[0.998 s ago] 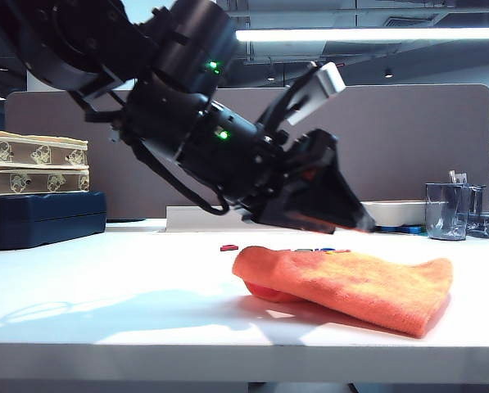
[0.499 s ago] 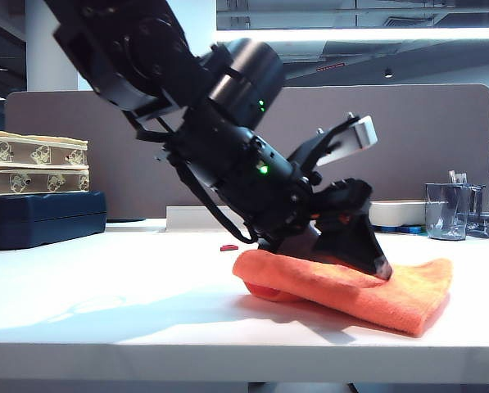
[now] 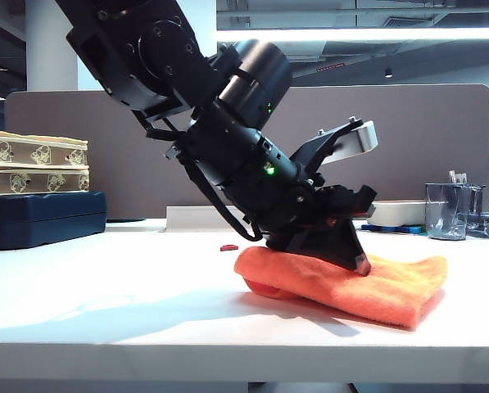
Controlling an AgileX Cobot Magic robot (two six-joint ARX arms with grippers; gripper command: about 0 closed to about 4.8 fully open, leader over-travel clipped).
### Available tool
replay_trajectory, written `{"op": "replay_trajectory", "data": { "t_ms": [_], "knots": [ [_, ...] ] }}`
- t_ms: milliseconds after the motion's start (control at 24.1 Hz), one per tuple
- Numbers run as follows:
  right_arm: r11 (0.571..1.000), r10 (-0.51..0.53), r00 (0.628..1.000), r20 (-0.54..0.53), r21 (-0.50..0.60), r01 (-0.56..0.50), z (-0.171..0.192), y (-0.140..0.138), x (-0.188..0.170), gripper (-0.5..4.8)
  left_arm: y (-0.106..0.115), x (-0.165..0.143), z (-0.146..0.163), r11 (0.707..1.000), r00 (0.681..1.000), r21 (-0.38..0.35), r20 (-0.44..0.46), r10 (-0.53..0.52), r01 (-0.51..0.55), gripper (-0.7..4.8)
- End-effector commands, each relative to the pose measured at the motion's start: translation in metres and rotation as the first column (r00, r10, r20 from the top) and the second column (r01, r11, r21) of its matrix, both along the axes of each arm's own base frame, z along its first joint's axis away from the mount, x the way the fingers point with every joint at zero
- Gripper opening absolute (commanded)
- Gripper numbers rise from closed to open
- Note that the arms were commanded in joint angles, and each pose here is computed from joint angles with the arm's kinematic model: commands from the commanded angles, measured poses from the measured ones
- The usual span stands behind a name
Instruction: Use an orange cloth to wipe the letter magnets on the table away for a distance.
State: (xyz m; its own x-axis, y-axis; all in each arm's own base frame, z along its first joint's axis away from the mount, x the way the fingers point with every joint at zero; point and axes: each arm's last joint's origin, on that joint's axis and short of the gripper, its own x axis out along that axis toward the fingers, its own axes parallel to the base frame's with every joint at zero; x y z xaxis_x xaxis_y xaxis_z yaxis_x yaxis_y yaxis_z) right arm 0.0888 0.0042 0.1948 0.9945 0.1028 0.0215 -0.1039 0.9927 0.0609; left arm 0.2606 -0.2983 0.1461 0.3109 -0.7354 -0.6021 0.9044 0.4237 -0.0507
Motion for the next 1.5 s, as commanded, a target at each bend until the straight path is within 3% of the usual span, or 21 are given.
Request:
{"op": "replay_trajectory", "data": {
  "t_ms": [42,125,374,416,457,499,540,956,1039,1247,1372,1455,1496],
  "knots": [
    [1.0,0.005,1.0,0.019,0.002,-0.005,0.003,0.0,-0.001,0.0,-0.003,-0.001,0.003,1.0,1.0,-0.017,0.022,-0.008,0.009,0.29],
    [1.0,0.005,1.0,0.019,0.002,-0.005,0.003,0.0,-0.001,0.0,-0.004,-0.001,0.004,1.0,1.0,-0.022,0.026,-0.008,0.008,-0.06],
    [1.0,0.01,1.0,0.019,0.003,-0.01,0.003,0.0,-0.001,-0.01,-0.006,0.001,0.008,0.999,0.999,-0.049,0.043,-0.009,0.011,-0.04],
    [1.0,0.01,1.0,0.018,0.007,-0.01,0.003,0.0,-0.001,0.0,-0.007,0.001,0.009,0.999,0.999,-0.052,0.042,-0.008,0.01,0.61],
    [1.0,0.009,1.0,0.018,0.01,-0.01,0.003,0.0,-0.001,0.0,-0.007,0.001,0.01,0.998,0.999,-0.056,0.039,-0.01,0.012,1.85],
    [1.0,0.01,1.0,0.017,0.013,-0.01,0.003,0.0,-0.001,0.0,-0.007,0.001,0.01,0.999,0.999,-0.053,0.035,-0.008,0.01,3.46],
    [1.0,0.01,1.0,0.017,0.013,-0.01,0.003,0.0,-0.001,0.0,-0.006,0.001,0.01,0.999,1.0,-0.05,0.026,-0.005,0.006,3.7],
    [1.0,0.01,1.0,0.015,0.013,-0.01,0.003,0.0,-0.001,0.0,-0.002,0.0,-0.001,0.996,0.998,0.055,0.001,0.067,-0.067,3.72],
    [1.0,0.01,1.0,0.005,0.013,-0.01,0.002,0.0,-0.001,0.0,-0.001,0.0,-0.005,0.994,0.997,0.075,0.0,0.081,-0.081,3.5],
    [1.0,0.01,1.0,0.004,0.013,-0.01,0.002,0.0,-0.001,0.0,-0.002,0.001,-0.007,0.994,0.997,0.076,-0.001,0.08,-0.08,1.9],
    [1.0,0.009,1.0,0.004,0.013,-0.009,0.002,0.0,-0.001,0.0,-0.003,0.002,-0.005,0.996,0.997,0.048,0.011,0.072,-0.072,0.6],
    [1.0,0.01,1.0,0.004,0.013,-0.01,0.002,0.0,-0.001,0.0,-0.006,0.002,-0.002,0.997,0.997,0.018,0.03,0.07,-0.071,-0.01],
    [1.0,0.009,1.0,0.004,0.013,-0.009,0.002,0.0,-0.001,0.0,-0.007,0.002,-0.001,0.997,0.997,0.01,0.035,0.07,-0.07,-0.06]
  ]
}}
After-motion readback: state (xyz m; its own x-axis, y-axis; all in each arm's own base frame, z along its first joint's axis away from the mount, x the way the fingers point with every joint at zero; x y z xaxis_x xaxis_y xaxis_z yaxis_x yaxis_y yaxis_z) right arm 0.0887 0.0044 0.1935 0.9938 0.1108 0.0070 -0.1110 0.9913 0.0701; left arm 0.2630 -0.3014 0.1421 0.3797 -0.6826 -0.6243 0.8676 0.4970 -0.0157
